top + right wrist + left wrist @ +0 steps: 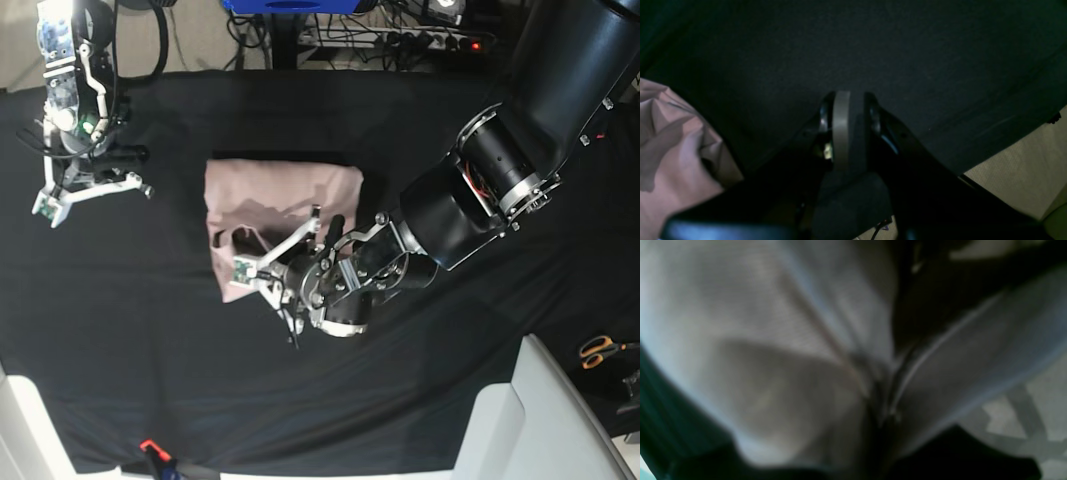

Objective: Fold the T-shirt properly
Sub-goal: 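Pull the folded shirt with the left gripper to straighten its position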

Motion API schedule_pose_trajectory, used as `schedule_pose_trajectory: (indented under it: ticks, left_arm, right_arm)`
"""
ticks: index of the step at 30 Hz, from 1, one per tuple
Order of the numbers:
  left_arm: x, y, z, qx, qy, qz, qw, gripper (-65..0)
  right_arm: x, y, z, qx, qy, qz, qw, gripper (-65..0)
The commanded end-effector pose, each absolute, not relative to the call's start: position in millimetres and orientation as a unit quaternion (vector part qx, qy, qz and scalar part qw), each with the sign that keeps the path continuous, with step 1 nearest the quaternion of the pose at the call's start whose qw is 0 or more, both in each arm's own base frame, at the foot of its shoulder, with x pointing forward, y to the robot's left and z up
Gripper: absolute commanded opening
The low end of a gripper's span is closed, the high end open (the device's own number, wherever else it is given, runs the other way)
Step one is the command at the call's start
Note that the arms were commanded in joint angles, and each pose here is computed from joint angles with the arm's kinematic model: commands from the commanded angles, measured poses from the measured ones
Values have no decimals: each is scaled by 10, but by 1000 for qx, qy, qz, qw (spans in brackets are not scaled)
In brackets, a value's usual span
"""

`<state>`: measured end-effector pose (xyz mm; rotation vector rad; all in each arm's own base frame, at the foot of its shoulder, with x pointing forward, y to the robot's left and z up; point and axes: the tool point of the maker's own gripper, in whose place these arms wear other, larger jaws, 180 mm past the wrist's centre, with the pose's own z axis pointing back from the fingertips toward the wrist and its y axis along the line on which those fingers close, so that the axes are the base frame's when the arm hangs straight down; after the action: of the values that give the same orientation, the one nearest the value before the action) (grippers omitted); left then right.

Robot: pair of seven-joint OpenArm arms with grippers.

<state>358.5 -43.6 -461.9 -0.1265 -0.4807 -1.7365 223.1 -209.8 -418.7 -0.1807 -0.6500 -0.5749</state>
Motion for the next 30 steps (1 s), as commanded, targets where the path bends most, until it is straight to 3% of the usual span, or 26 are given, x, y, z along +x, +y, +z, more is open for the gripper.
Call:
schedule_pose_trajectory:
  ticks: [1,12,18,20,25,28,30]
  left_arm:
    - [3742,-547,-4438,-51,-235,-754,612,-650]
    - [3731,-631,-4420,-52,-237,-756,609,-650]
    - [3903,-389,-4403,14,-198,-757,622,-650]
    - [3926,-385,-4383,18,-199,-758,621,-469]
    - [4112,-326,-4233,40,-205,-754,623,-125]
    - [4179,-341,-4158,47,-211,-755,619,-12]
    - [4270,-369,-4050,51,-221,-752,619,0]
  right_arm:
    - [2305,-2152,-4092,-94,-335,-276,896,-582]
    - [2325,-2162,-4079,-94,-337,-275,896,-582]
    - [2328,-2160,-4074,-94,-338,-275,895,-582]
    - [2330,-2159,-4069,-93,-338,-275,895,-582]
    - [2317,-2159,-4076,-94,-337,-275,896,-582]
    - [2311,-2154,-4081,-94,-336,-274,896,-582]
    - [2311,-2144,-4083,-93,-336,-273,897,-582]
